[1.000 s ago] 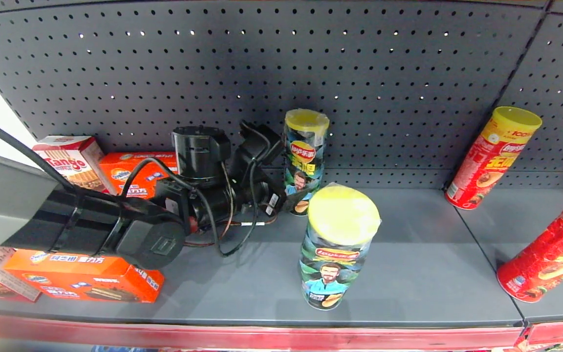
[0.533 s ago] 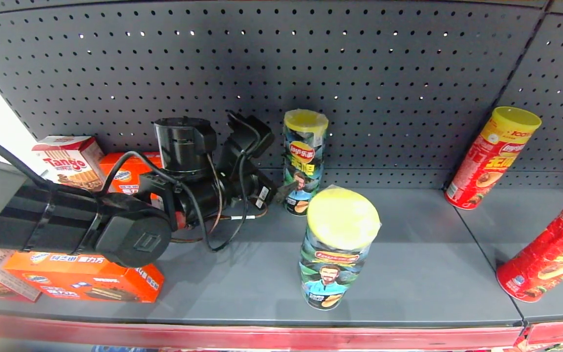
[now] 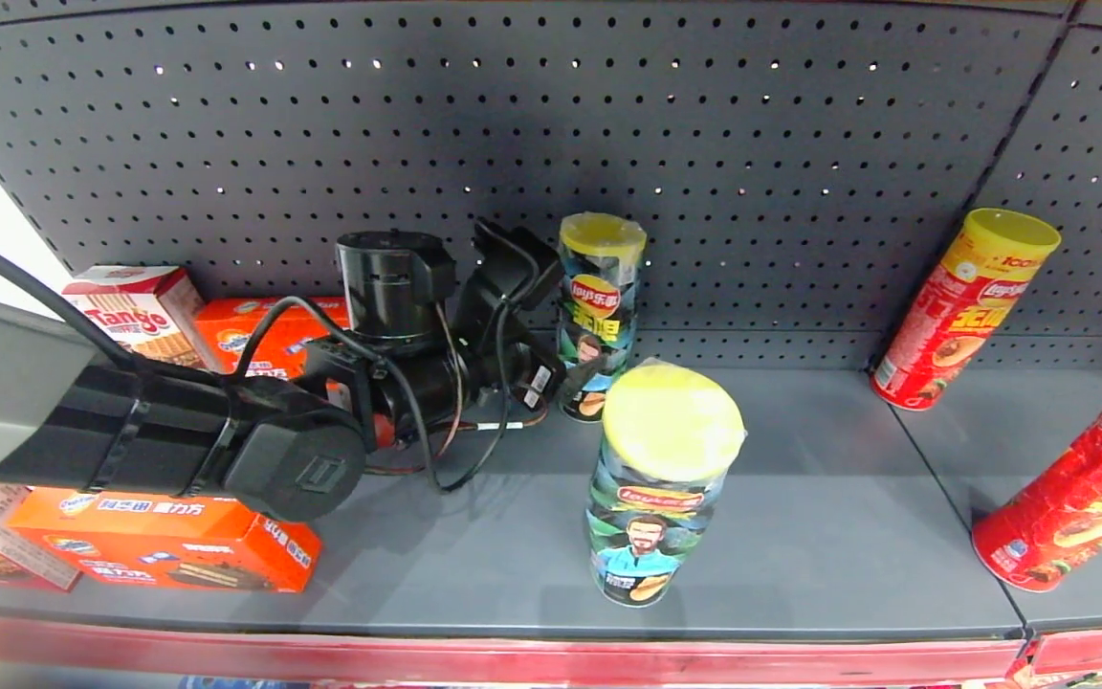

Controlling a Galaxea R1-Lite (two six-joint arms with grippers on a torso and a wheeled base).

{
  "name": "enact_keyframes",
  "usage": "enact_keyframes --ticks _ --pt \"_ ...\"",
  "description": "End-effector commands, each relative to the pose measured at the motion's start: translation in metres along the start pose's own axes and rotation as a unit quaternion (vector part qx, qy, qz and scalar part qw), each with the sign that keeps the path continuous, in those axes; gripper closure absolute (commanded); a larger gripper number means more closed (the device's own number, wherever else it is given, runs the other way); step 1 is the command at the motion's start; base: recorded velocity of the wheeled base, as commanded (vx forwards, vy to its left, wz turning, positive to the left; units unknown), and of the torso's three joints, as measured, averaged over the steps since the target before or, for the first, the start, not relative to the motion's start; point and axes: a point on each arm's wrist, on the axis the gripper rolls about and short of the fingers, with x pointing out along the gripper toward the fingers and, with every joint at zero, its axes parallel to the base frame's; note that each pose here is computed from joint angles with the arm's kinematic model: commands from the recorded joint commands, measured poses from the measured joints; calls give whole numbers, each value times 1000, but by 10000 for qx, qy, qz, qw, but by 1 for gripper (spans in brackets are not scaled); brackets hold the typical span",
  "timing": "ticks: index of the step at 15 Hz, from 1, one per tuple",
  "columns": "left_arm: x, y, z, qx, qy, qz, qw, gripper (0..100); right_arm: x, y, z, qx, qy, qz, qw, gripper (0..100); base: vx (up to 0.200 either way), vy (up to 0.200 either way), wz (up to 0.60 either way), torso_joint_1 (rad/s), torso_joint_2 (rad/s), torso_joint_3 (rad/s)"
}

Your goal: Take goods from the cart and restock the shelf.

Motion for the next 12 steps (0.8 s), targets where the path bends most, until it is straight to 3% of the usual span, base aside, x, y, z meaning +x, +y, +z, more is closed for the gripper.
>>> enact_keyframes --ticks 1,5,9,12 --pt "4 -3 -2 1 48 30 10000 0 0 0 0 2 6 -1 10000 0 0 0 0 0 0 0" --pt "3 -2 -2 9 157 292 9994 0 0 0 0 2 6 -1 10000 0 0 0 0 0 0 0" --pt "-1 3 5 10 83 455 9989 0 0 0 0 2 6 -1 10000 0 0 0 0 0 0 0" --pt "7 -4 -1 14 159 358 9992 0 0 0 0 2 6 -1 10000 0 0 0 0 0 0 0"
